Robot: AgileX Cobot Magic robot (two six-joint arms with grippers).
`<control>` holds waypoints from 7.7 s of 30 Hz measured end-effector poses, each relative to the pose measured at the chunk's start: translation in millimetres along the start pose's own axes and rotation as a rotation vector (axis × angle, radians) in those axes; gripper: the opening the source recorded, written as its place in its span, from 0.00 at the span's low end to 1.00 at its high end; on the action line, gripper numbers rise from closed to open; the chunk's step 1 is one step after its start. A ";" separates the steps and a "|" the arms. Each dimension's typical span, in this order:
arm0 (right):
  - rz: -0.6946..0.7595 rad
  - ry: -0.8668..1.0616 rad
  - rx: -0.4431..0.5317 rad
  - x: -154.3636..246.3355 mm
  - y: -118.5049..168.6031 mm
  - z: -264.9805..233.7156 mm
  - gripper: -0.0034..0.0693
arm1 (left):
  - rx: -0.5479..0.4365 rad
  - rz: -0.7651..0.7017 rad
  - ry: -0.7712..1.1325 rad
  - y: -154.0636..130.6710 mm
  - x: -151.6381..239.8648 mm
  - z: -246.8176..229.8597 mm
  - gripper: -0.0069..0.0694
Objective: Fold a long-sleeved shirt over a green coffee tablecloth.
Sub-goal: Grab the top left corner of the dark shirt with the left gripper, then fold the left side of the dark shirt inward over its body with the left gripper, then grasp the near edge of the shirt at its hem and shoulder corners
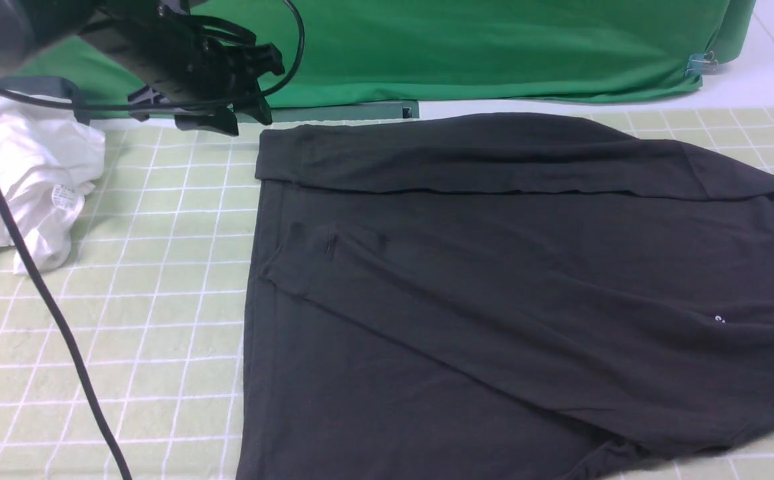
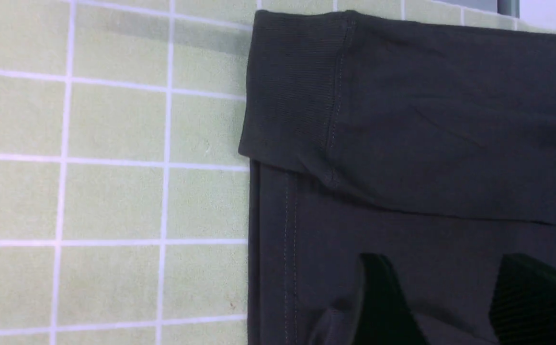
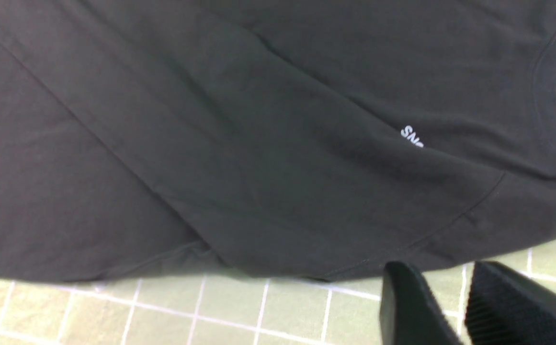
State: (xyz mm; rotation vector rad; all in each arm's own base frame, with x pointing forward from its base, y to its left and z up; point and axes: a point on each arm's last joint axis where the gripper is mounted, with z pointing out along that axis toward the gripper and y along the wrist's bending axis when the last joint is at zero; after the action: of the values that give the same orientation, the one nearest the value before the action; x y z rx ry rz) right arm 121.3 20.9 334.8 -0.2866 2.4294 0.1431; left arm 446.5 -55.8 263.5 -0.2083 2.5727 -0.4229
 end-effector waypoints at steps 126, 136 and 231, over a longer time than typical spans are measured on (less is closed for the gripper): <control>-0.002 -0.033 0.007 -4.7 -1.2 2.6 0.37 | -0.131 0.028 0.553 -4.9 287.2 -61.9 0.56; -0.002 -0.036 0.008 -5.0 -1.3 2.5 0.37 | -0.105 -0.016 0.476 -1.4 291.3 -52.2 0.56; -0.785 0.545 -0.172 49.6 101.5 199.2 0.39 | -0.092 0.082 0.387 36.6 273.3 -91.5 0.12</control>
State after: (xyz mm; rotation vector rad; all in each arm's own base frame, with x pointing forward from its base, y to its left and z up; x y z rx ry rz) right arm 183.1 146.3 153.3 -1.4823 2.6157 -0.0937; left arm 163.7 -60.1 197.4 -0.0551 2.9716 -0.3414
